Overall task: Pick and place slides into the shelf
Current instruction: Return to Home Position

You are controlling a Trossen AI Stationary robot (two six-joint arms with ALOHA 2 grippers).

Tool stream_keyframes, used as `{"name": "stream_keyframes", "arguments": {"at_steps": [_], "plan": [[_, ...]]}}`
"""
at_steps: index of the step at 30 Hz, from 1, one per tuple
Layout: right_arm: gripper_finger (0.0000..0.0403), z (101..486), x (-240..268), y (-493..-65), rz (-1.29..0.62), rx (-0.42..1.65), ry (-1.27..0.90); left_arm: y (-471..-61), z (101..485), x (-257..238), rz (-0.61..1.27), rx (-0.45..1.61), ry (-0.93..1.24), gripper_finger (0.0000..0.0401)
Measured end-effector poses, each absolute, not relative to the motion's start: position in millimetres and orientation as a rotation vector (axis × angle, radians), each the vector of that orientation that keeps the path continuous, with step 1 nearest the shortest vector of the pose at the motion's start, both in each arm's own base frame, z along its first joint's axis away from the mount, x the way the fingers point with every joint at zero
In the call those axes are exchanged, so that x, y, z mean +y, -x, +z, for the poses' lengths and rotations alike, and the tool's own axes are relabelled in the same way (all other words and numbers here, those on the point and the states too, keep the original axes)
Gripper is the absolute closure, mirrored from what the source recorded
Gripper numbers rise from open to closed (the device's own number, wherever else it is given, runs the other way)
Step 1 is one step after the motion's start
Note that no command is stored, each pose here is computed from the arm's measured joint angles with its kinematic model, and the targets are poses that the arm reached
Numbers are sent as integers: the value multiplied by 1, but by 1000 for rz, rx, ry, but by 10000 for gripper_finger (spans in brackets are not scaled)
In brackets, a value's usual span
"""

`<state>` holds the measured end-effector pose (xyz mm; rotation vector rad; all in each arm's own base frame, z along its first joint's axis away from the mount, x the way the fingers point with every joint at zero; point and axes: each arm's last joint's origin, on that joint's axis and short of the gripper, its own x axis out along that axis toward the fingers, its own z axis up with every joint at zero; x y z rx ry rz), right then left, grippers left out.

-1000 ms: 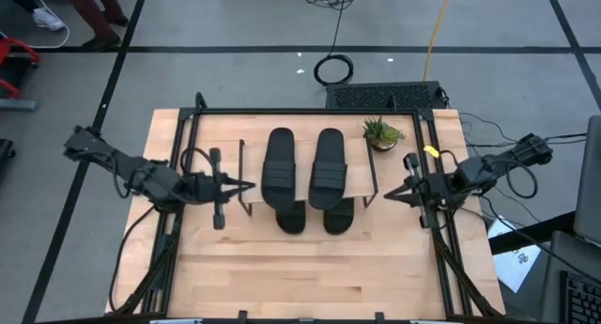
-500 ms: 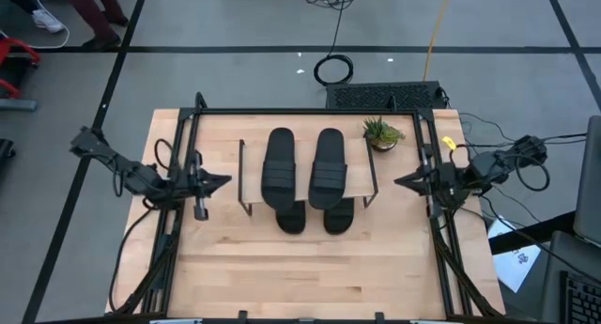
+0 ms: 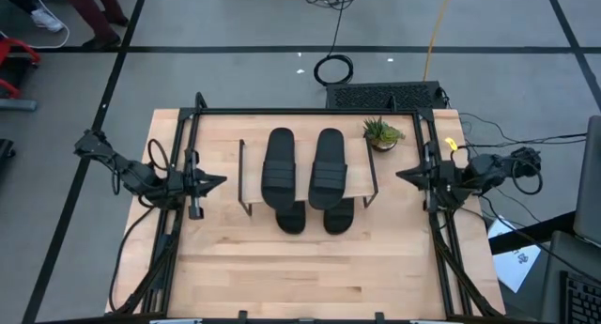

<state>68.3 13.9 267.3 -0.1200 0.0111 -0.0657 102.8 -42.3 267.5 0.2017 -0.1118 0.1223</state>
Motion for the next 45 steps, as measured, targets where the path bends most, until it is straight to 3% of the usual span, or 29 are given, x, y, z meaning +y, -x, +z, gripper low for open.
{"name": "stream_keyframes", "arguments": {"at_steps": [5, 10, 17, 27, 39, 45], "plan": [[403, 256, 11, -59, -30, -50, 39, -102, 267, -43, 117, -110, -199, 401], [403, 242, 11, -60, -24, 26, 43, -100, 264, -45, 157, -74, -215, 401], [403, 246, 7, -60, -177, -24, -38, -90, 266, -43, 171, -88, -199, 401], [403, 204, 24, -84, 86, -114, -22, -90, 259, -47, 20, -49, -158, 401], [403, 192, 26, -89, 105, -132, 16, -98, 238, -55, -34, 70, -158, 401], [403, 191, 23, -91, 122, -124, 36, -104, 216, -49, 30, 20, -203, 401]]}}
